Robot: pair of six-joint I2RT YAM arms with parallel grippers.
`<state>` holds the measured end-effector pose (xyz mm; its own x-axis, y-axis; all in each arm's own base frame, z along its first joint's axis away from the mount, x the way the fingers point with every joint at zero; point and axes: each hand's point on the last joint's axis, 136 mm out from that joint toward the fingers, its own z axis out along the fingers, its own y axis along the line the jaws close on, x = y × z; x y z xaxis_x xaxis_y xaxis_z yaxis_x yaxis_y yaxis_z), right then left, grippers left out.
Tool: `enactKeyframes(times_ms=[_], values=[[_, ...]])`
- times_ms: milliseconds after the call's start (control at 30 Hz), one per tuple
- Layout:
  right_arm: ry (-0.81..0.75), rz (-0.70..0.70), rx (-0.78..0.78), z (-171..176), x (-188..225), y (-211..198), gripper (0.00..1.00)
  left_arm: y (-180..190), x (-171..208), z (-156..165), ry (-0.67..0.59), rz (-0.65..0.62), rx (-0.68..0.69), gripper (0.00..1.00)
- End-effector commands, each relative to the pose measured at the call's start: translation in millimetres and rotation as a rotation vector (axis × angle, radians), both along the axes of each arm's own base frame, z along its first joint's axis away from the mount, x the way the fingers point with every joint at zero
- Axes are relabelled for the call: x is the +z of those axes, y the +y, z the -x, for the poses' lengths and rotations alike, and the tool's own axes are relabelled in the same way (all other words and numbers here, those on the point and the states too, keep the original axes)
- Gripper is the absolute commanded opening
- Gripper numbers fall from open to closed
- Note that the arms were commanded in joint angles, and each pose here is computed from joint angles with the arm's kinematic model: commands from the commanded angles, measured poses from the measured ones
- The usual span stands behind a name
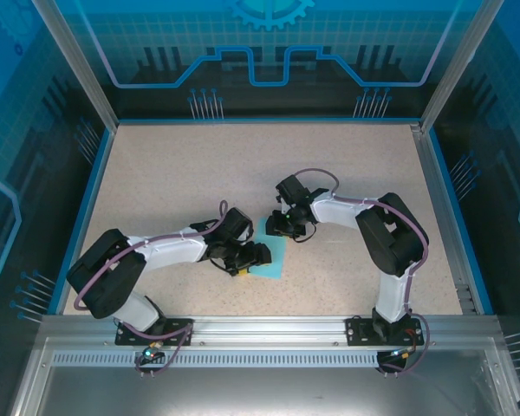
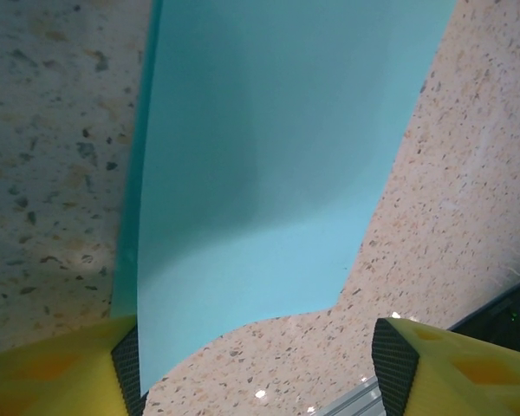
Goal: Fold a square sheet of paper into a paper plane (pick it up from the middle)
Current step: Fold the triangle a second time at the center of the table.
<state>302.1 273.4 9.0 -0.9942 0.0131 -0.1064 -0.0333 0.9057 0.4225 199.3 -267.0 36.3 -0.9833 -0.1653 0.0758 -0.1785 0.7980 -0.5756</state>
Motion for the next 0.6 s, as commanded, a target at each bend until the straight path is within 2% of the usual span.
enactKeyframes(times_ms=[0,367,567], values=[[0.129,0.183,-0.033,29,-67,-41,0.41,-17,15,-2,-0.020,0.083,-0.037,0.68],[0.140,0.171,-0.022,28,-67,-38,0.40,-43,56,-23,-0.145,0.228,-0.070,0.63],[0.150,0.157,-0.021,29,-66,-37,0.40,-49,61,-31,-0.170,0.236,-0.077,0.62]])
